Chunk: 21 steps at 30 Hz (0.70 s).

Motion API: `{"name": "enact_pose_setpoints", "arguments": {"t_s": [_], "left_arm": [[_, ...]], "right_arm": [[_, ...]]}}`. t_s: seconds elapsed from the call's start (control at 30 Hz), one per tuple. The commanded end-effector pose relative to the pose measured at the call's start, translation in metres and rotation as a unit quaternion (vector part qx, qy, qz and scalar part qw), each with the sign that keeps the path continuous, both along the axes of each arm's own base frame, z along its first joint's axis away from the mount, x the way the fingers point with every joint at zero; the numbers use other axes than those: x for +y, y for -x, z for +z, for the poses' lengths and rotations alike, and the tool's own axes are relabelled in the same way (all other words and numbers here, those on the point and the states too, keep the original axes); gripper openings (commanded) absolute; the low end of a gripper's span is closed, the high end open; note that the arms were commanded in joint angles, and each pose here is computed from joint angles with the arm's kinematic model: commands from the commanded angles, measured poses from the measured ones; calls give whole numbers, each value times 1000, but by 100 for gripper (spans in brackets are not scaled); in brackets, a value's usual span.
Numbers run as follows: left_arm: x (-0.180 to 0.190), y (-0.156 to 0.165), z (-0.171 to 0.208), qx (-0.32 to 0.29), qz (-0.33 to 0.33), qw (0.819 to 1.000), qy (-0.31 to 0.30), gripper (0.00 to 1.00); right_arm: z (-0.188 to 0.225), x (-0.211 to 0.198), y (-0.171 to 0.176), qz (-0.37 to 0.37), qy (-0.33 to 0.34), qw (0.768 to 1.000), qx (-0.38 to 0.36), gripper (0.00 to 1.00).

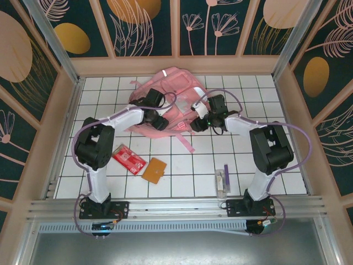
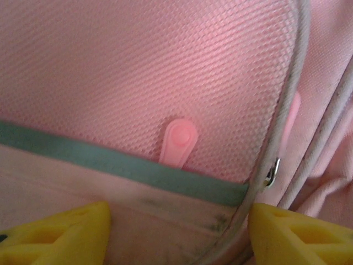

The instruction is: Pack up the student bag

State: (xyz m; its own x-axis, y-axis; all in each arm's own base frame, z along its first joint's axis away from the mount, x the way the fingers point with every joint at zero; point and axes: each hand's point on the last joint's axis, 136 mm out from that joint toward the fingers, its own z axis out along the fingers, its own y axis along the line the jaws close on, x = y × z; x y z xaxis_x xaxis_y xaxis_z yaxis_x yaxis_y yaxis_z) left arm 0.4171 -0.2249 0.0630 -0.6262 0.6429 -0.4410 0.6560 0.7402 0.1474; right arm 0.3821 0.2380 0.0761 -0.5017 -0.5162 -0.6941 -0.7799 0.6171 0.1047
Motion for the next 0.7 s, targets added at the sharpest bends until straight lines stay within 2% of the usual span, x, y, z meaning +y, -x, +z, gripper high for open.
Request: {"name": "enact_pose_setpoints", "arguments": {"t_s": [0.0,0.13,0.17,0.27,0.37,0.57,0.67], "left_arm": [[11,-26,-3,-41,20,997,-61,60],[7,-21,-9,-37,9,997,-65,49],[6,-18,-7,-38,3,997,-60,43],[1,-16,10,-56,2,998,-31,18],[-9,-15,39,-78,-1,997,14,0],[-29,-11,91,-95,-13,991,93,0],[-35,-11,105,-96,-17,989,113,0]], "right_arm": [[-2,8,6,63,-8,998,14,46],[-19,2,-1,97,18,995,6,45],[-23,0,-4,100,19,995,5,45],[-27,3,-9,121,12,993,-7,42],[-23,5,-12,137,6,990,-16,37],[3,10,-18,148,-31,986,-66,37],[5,10,-27,140,-27,985,-96,42]]}}
